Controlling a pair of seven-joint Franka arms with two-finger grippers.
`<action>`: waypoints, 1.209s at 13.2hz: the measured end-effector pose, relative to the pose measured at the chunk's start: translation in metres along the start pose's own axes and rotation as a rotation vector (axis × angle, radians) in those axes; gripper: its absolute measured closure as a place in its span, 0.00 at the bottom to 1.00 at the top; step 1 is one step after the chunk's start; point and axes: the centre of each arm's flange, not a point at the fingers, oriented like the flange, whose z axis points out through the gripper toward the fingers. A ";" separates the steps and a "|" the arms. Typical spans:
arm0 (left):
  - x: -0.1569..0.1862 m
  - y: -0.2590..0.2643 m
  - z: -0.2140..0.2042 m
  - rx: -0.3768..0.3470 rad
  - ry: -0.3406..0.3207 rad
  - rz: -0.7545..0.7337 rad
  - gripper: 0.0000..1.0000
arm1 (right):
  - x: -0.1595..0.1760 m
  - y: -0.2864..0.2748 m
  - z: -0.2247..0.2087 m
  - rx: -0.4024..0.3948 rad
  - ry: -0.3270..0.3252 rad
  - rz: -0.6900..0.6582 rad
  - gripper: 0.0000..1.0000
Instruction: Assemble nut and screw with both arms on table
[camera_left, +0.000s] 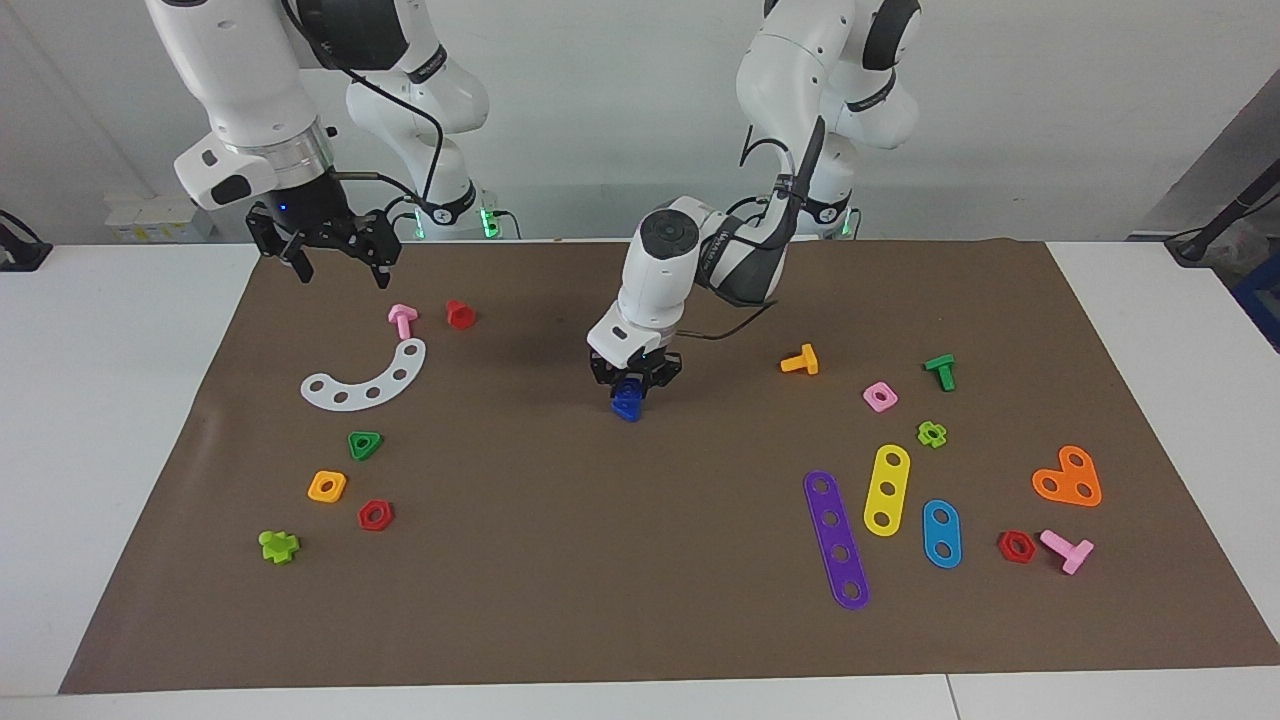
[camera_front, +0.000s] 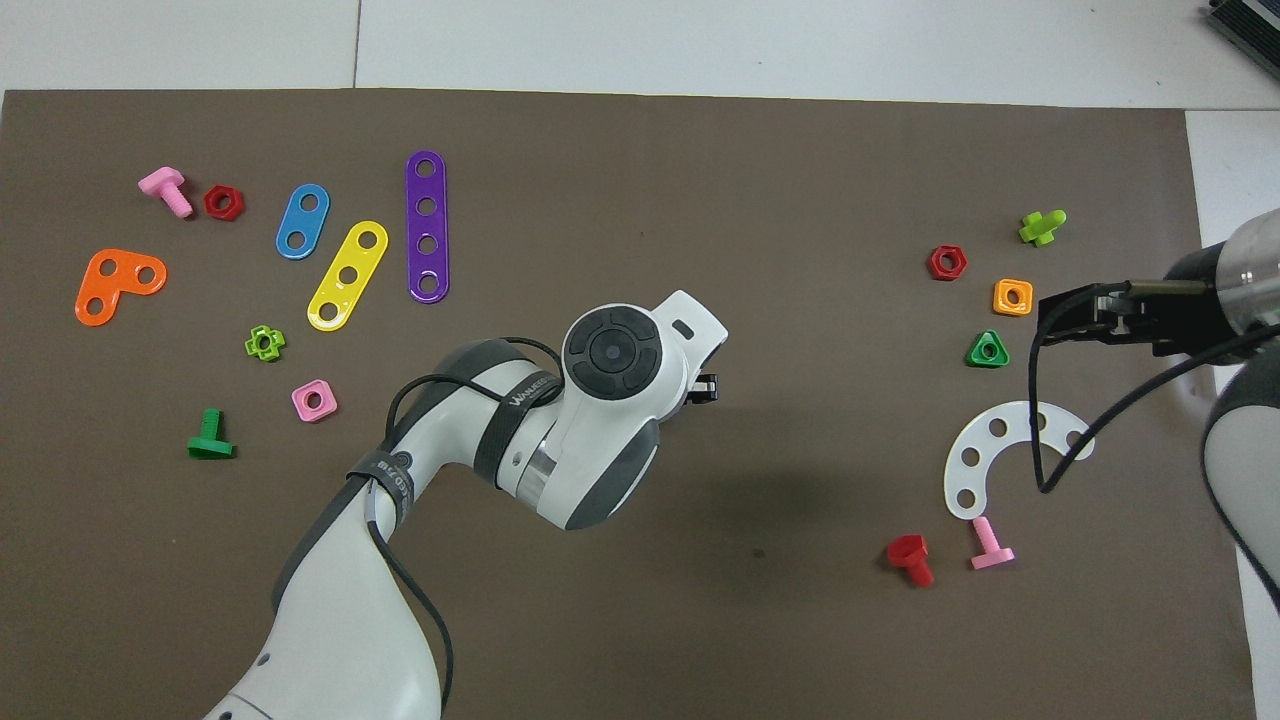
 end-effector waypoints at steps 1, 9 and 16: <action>-0.001 -0.003 0.005 0.001 0.003 -0.003 0.54 | 0.000 0.000 0.000 0.000 0.000 0.000 0.00; 0.006 -0.010 0.009 -0.002 0.023 -0.013 0.13 | 0.000 0.000 0.001 0.000 -0.002 0.000 0.00; 0.093 -0.133 -0.127 0.071 -0.031 -0.174 0.04 | 0.000 0.000 0.001 0.000 -0.002 0.000 0.00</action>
